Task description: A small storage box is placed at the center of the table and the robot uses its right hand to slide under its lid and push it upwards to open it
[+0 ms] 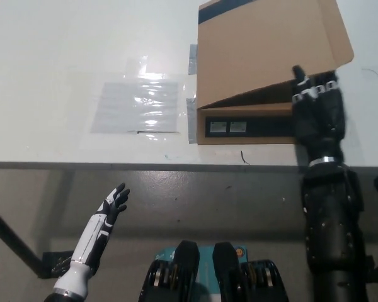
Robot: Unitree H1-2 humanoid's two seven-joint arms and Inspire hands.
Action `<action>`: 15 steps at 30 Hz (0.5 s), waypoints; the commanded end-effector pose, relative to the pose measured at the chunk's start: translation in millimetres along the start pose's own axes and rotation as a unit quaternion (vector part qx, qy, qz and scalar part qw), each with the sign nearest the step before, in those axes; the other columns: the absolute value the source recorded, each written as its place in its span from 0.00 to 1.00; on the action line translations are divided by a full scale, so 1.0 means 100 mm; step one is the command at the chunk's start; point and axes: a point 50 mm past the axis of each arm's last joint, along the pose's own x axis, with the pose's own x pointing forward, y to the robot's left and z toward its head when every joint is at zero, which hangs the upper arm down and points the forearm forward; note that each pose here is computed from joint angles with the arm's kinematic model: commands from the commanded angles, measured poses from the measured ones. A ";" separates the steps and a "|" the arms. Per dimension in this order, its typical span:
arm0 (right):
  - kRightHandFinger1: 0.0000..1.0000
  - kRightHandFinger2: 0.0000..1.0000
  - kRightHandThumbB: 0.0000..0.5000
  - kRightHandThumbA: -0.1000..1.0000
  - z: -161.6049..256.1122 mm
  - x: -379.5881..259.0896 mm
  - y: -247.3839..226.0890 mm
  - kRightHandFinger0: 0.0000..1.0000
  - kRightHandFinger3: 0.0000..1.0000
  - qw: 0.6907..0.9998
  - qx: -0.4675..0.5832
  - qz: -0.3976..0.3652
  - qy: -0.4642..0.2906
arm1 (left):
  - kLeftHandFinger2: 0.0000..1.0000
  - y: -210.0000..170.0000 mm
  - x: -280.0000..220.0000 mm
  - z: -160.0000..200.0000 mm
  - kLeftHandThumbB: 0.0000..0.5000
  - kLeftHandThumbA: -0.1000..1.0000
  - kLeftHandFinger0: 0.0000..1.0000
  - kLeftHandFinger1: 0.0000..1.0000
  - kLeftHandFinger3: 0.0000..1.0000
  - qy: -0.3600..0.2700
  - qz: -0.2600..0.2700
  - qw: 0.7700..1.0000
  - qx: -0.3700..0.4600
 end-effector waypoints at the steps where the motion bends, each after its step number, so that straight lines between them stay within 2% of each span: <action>1: 1.00 1.00 0.59 1.00 -0.02 0.21 0.41 1.00 1.00 0.998 0.014 0.059 -0.020 | 1.00 0.08 0.13 0.15 1.00 1.00 1.00 1.00 1.00 -0.038 -0.002 0.999 0.010; 5: 1.00 1.00 0.64 1.00 -0.04 0.24 0.59 1.00 1.00 0.997 0.003 0.081 -0.020 | 1.00 0.08 0.14 0.14 1.00 1.00 1.00 1.00 1.00 -0.037 -0.002 0.999 0.011; 11: 1.00 1.00 0.66 1.00 -0.05 0.24 0.95 1.00 1.00 0.990 -0.028 0.135 -0.020 | 1.00 0.08 0.12 0.13 1.00 1.00 1.00 1.00 1.00 -0.035 -0.004 0.999 0.010; 15: 1.00 1.00 0.63 1.00 -0.13 0.21 1.18 1.00 1.00 0.987 -0.053 0.149 -0.017 | 1.00 0.08 0.12 0.13 1.00 1.00 1.00 1.00 1.00 -0.033 -0.003 0.999 0.008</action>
